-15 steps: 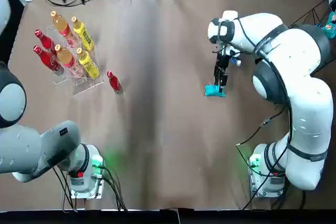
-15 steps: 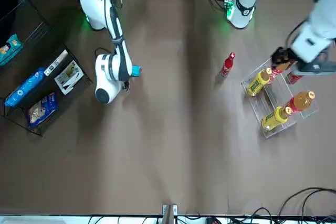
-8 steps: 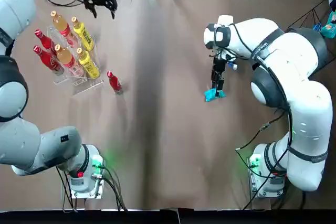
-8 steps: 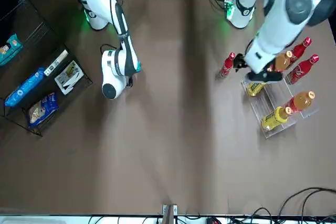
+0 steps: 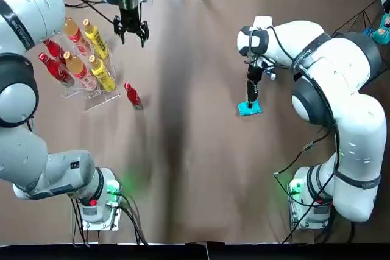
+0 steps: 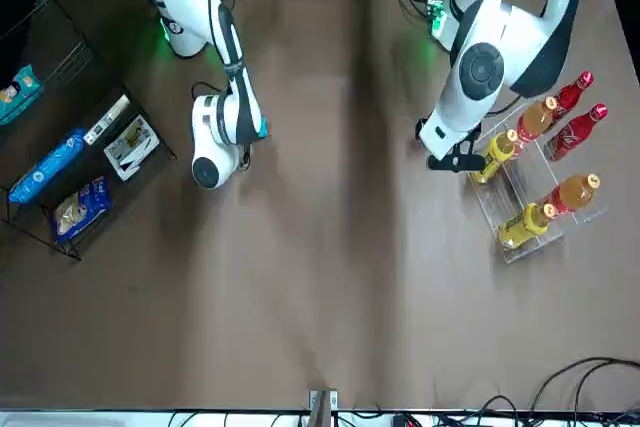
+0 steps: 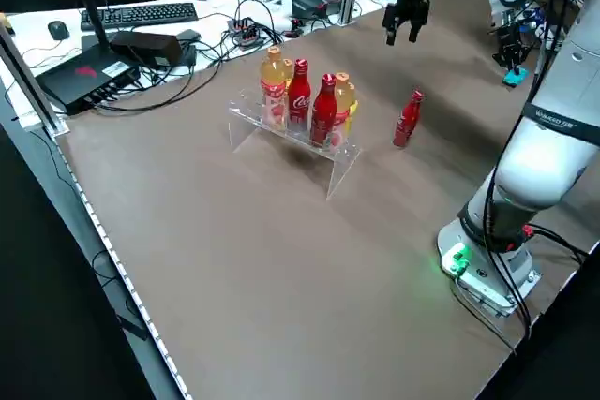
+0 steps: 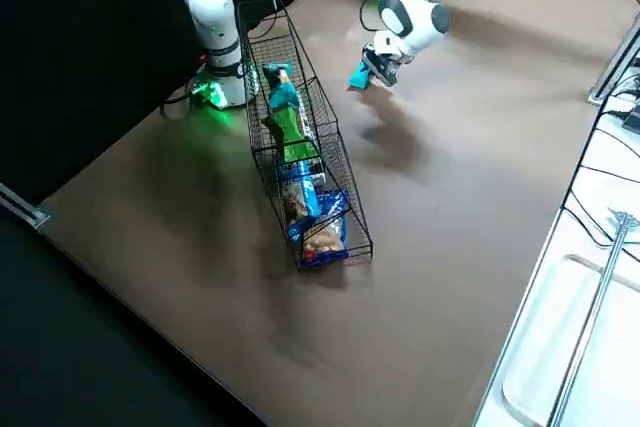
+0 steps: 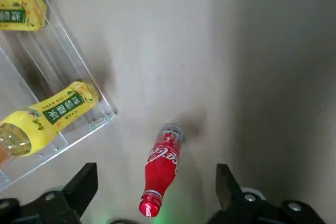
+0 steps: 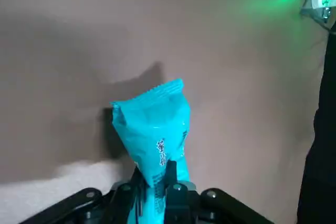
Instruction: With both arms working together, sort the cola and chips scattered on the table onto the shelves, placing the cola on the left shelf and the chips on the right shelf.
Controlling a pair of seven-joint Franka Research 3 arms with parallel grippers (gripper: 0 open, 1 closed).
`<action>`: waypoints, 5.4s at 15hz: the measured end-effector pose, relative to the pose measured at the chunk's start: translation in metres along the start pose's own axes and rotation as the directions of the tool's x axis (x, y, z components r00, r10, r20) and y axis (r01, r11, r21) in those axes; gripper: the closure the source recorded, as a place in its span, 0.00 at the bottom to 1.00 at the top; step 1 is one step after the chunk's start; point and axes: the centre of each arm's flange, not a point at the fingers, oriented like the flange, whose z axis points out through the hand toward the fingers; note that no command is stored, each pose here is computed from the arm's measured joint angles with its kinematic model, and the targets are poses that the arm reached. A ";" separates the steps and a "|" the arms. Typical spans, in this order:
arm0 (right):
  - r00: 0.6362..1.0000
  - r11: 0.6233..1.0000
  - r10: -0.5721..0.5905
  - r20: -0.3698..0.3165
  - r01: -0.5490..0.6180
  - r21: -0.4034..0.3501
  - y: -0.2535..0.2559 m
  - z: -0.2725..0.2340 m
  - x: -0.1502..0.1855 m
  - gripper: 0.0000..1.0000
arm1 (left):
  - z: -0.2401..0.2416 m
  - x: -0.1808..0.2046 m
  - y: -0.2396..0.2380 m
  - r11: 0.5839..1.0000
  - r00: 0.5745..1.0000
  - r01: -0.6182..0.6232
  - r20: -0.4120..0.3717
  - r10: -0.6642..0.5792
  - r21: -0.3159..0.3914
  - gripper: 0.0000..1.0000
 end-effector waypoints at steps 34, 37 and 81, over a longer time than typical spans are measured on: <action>0.869 0.889 -0.453 -0.199 0.421 -0.182 0.252 -0.409 0.267 0.84 | 0.119 -0.064 -0.016 0.998 0.976 0.062 0.206 -0.067 0.030 0.43; 0.868 0.886 -0.459 -0.187 0.432 -0.169 0.255 -0.408 0.277 0.84 | 0.121 -0.066 -0.018 0.997 0.972 0.065 0.226 -0.072 0.038 0.46; 0.886 0.867 -0.463 -0.014 0.450 -0.215 0.206 -0.358 0.337 0.60 | -0.144 -0.017 -0.157 0.995 0.995 0.099 0.029 -0.098 -0.017 0.69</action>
